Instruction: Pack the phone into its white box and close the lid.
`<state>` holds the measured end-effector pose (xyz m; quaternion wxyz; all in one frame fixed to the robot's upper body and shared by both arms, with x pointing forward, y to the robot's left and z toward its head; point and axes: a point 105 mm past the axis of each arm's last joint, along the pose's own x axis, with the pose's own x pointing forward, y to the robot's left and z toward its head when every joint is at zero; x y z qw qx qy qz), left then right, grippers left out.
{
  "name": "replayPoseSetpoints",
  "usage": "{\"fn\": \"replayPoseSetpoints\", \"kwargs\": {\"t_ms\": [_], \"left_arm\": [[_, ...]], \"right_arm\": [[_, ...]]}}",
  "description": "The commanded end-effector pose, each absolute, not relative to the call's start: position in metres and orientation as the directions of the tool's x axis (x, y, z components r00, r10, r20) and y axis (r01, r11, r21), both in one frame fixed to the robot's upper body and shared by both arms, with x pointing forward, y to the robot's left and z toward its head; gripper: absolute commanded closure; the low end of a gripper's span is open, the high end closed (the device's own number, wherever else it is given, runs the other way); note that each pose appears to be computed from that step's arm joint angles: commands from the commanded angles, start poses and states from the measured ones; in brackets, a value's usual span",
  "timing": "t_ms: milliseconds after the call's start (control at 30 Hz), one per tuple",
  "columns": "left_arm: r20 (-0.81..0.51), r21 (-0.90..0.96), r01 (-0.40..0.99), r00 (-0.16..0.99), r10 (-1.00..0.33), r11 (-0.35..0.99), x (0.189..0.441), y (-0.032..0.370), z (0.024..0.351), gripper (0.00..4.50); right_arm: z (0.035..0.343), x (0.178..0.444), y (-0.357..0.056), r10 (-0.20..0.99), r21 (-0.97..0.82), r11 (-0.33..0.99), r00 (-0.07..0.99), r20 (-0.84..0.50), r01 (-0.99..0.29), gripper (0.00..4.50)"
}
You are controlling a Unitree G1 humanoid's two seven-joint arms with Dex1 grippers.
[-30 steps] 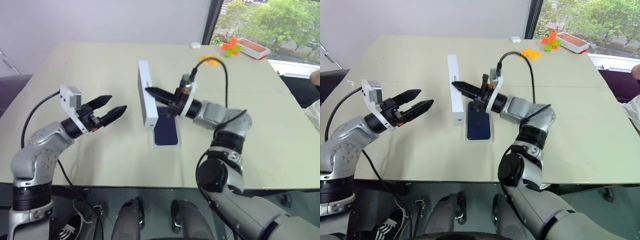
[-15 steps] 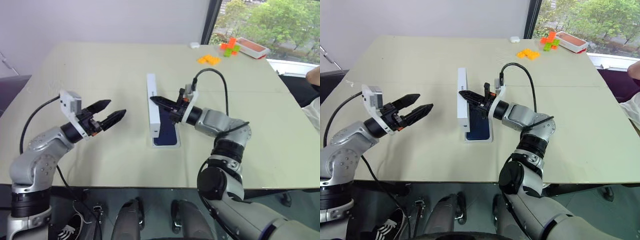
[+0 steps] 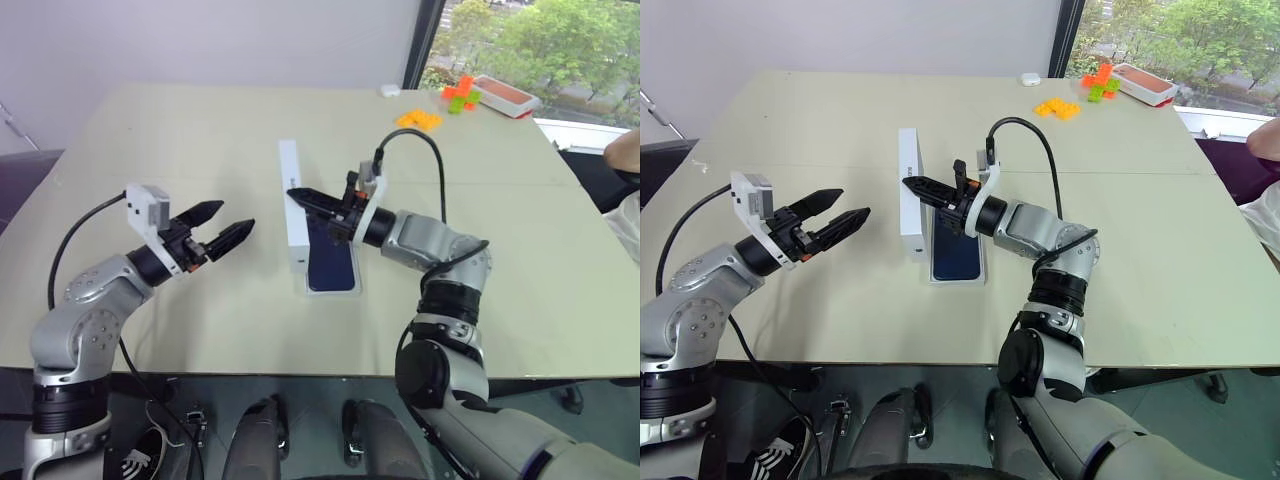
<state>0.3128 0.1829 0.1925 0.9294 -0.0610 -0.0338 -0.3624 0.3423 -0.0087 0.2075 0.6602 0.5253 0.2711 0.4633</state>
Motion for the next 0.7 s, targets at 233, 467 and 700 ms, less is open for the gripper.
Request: {"fn": "replayPoseSetpoints", "kwargs": {"t_ms": [233,467,700], "left_arm": [[0.127,-0.073,0.696,0.717,-0.685,0.715,0.313,0.177,0.198,0.0],[0.113,-0.07,0.672,0.739,-0.664,0.737,0.315,0.18,0.19,0.0],[0.113,-0.086,0.676,0.737,-0.667,0.732,0.315,0.175,0.185,0.0]], "right_arm": [[0.17,0.315,0.016,0.922,0.98,-0.082,0.36,0.143,-0.181,4.4],[0.157,0.314,0.019,0.917,0.989,-0.034,0.389,0.088,-0.142,4.4],[0.164,0.327,0.014,0.882,0.988,-0.029,0.461,0.097,-0.152,4.4]]}}
